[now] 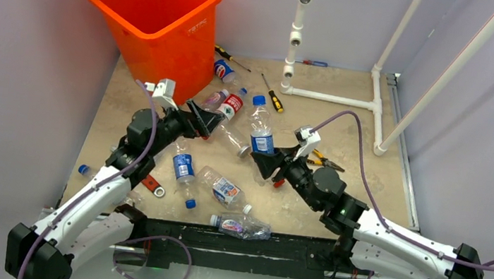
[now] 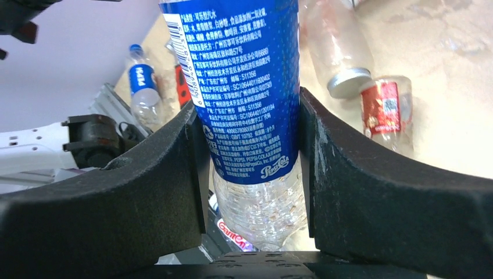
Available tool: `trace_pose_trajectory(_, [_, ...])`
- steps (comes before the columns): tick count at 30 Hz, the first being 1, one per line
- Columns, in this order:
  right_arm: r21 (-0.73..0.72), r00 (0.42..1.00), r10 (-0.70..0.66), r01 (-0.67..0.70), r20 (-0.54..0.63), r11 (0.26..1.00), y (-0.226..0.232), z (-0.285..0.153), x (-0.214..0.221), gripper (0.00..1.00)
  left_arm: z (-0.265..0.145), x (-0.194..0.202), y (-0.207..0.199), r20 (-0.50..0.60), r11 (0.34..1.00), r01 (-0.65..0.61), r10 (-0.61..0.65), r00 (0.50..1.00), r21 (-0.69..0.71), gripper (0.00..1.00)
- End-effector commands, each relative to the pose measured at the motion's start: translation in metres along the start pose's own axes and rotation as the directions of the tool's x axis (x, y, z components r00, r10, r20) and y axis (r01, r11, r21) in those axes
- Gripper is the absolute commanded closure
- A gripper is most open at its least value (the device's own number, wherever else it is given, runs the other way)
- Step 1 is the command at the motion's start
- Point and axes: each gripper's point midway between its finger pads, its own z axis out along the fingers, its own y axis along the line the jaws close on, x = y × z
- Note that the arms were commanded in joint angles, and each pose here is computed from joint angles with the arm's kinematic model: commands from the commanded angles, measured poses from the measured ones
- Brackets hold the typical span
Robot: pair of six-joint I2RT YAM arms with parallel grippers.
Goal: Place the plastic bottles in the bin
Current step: Pick up the plastic bottle at the center of the board, then place the plastic bottle in the trash bin.
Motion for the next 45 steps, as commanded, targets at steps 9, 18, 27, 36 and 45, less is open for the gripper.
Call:
trace_pose_trajectory(9, [-0.278,0.988,0.019,0.024,0.151,0.96,0.045,-0.01,-0.02,0.61,-0.034,-0.04,-0.124,0.1,0.809,-0.04,-0.023,0.995,0.586,0.01])
trace_pose_trajectory(18, [-0.363,0.993,-0.002,0.045,0.118,0.931,0.06,-0.01,-0.01,0.61,-0.032,-0.021,-0.168,0.028,0.71,-0.08,0.084,0.996,0.7,0.06])
trace_pose_trajectory(27, [-0.365,0.994,-0.004,0.045,0.111,0.93,0.058,-0.013,-0.005,0.61,-0.035,-0.018,-0.183,0.054,0.688,-0.111,0.104,0.993,0.718,0.31])
trace_pose_trajectory(36, [-0.348,0.995,-0.035,0.067,0.098,0.935,0.049,-0.014,0.007,0.61,-0.044,-0.03,-0.193,0.085,0.666,-0.109,0.069,0.994,0.738,0.37])
trace_pose_trajectory(45, [-0.347,0.994,-0.037,0.07,0.1,0.935,0.047,-0.014,0.009,0.61,-0.043,-0.022,-0.196,0.037,0.637,-0.067,0.06,0.998,0.768,0.68])
